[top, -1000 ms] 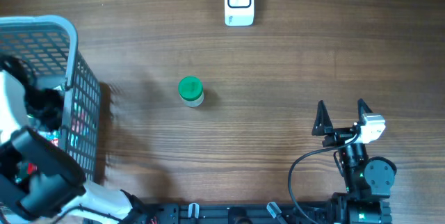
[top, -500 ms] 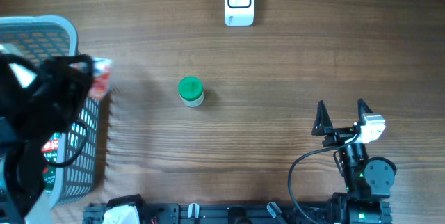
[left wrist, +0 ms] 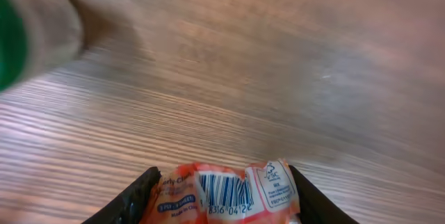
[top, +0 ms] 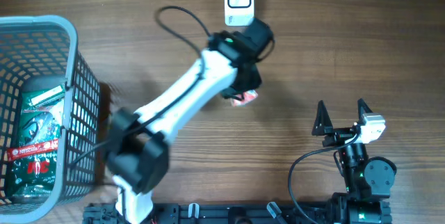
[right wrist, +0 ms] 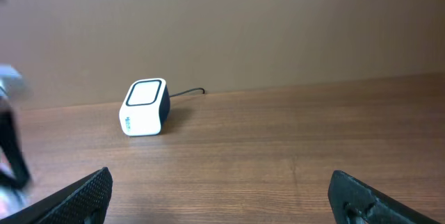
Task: Scan the item barcode
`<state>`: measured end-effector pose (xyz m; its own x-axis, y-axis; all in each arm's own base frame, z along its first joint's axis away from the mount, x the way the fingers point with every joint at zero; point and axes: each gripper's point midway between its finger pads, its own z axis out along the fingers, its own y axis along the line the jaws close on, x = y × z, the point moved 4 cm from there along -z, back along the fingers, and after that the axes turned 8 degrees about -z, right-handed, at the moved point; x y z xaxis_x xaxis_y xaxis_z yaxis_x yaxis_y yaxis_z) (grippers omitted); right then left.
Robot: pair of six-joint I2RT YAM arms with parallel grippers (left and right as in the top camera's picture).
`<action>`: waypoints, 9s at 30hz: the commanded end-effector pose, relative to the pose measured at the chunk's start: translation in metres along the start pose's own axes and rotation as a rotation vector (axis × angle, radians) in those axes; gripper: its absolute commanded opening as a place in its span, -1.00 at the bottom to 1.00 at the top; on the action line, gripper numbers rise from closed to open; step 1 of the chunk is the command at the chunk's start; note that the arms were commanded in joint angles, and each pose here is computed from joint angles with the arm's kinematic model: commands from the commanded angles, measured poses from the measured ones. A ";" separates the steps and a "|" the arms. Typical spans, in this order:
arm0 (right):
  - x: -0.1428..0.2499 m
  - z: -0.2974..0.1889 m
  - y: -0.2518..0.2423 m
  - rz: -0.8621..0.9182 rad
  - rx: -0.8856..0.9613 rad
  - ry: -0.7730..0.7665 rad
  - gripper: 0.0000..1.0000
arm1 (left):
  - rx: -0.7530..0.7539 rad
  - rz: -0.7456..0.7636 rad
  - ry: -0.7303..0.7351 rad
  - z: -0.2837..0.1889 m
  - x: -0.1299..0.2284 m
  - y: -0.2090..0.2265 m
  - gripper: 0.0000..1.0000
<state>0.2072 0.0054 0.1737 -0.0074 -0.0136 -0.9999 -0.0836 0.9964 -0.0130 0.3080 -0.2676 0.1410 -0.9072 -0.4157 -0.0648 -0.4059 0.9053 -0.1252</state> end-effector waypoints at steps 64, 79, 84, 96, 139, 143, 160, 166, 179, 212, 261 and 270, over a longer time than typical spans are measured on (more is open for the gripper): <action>-0.002 0.000 0.002 -0.019 -0.013 -0.009 0.99 | -0.094 -1.406 -0.459 -0.086 -0.101 0.455 -0.92; -0.002 0.000 0.002 -0.019 -0.013 -0.009 0.99 | 0.226 -1.461 -0.377 -0.124 -0.104 0.434 1.00; -0.002 0.000 0.002 -0.019 -0.013 -0.010 0.99 | -0.055 -1.517 -0.158 -0.069 -0.085 0.475 0.98; -0.002 0.000 0.002 -0.019 -0.013 -0.009 0.99 | -0.091 -1.441 -0.106 0.027 -0.074 0.478 1.00; -0.002 0.000 0.002 -0.019 -0.013 -0.010 0.99 | 0.766 -0.074 -0.484 -0.201 -0.018 0.161 -0.92; -0.002 0.000 0.002 -0.019 -0.013 -0.009 0.99 | 0.690 0.146 -0.327 -0.118 -0.004 0.053 -0.92; -0.002 0.000 0.002 -0.019 -0.013 -0.009 0.99 | 0.578 -0.032 -0.060 0.018 0.017 -0.033 -0.04; -0.002 0.000 0.002 -0.019 -0.013 -0.009 0.99 | 0.605 -0.017 -0.092 0.016 0.020 -0.041 -0.92; -0.002 0.000 0.002 -0.019 -0.013 -0.010 0.99 | 0.480 -0.011 -0.104 0.095 0.048 -0.051 -0.86; -0.002 0.000 0.002 -0.019 -0.013 -0.009 0.99 | 0.311 0.078 -0.288 -0.011 -0.015 -0.036 -0.71; -0.002 0.000 0.002 -0.019 -0.013 -0.010 0.99 | 0.163 0.188 0.108 0.095 0.067 -0.047 -0.92; -0.002 0.000 0.002 -0.020 -0.013 -0.009 0.99 | 0.231 -0.022 -0.696 -0.227 -0.079 0.029 1.00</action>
<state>0.2072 0.0054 0.1738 -0.0070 -0.0137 -0.9999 -0.0835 0.9964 -0.0130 0.3434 -0.2583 0.2377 -0.8405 -0.3720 -0.3938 -0.2946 0.9239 -0.2440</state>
